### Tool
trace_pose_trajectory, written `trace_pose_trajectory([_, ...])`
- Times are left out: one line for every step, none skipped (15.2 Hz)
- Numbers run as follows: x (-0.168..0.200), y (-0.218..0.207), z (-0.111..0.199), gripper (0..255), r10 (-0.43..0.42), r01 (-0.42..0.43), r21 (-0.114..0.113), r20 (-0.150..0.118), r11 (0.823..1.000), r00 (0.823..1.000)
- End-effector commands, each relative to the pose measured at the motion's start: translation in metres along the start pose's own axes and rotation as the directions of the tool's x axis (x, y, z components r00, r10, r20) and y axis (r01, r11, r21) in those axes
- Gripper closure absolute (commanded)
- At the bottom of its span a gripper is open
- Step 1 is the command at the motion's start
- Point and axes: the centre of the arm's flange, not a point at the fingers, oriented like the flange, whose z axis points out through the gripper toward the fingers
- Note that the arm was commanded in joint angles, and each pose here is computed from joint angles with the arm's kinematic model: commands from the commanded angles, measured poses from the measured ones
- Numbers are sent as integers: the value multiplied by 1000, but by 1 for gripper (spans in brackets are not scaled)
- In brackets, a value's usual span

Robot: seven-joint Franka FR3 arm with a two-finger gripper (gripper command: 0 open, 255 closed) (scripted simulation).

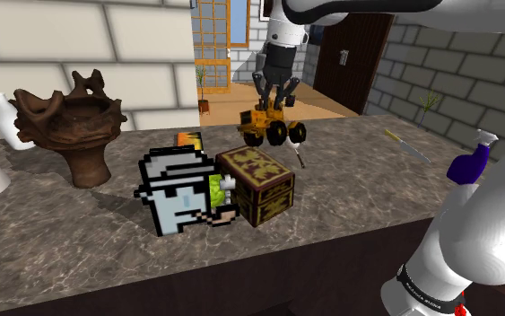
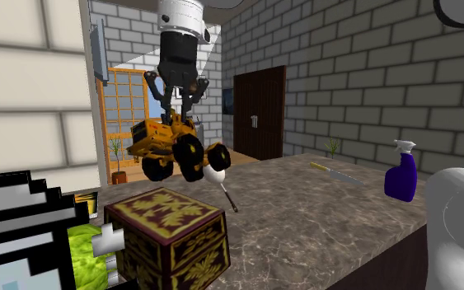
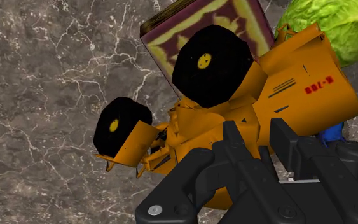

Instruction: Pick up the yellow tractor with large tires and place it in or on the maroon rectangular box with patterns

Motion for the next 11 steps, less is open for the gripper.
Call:
trace_pose_trajectory([-20,-17,-4,255,2,-2,1,-2,1000,1000])
trace_pose_trajectory([-30,-25,-6,255,2,-2,1,-2,1000,1000])
trace_pose_trajectory([-40,-34,-7,255,2,-2,1,-2,1000,1000])
trace_pose_trajectory([-56,-46,-9,255,2,-2,1,-2,1000,1000])
trace_pose_trajectory([-56,-46,-4,255,2,-2,1,-2,1000,1000])
trace_pose_trajectory([-56,-45,1,255,2,-2,1,-2,1000,1000])
trace_pose_trajectory([-56,-45,6,255,2,-2,1,-2,1000,1000])
trace_pose_trajectory([-57,-44,12,255,2,-2,1,-2,1000,1000])
trace_pose_trajectory([-57,-44,17,255,2,-2,1,-2,1000,1000])
trace_pose_trajectory([-57,-43,22,255,2,-2,1,-2,1000,1000])
trace_pose_trajectory([-58,-43,27,255,2,-2,1,-2,1000,1000])
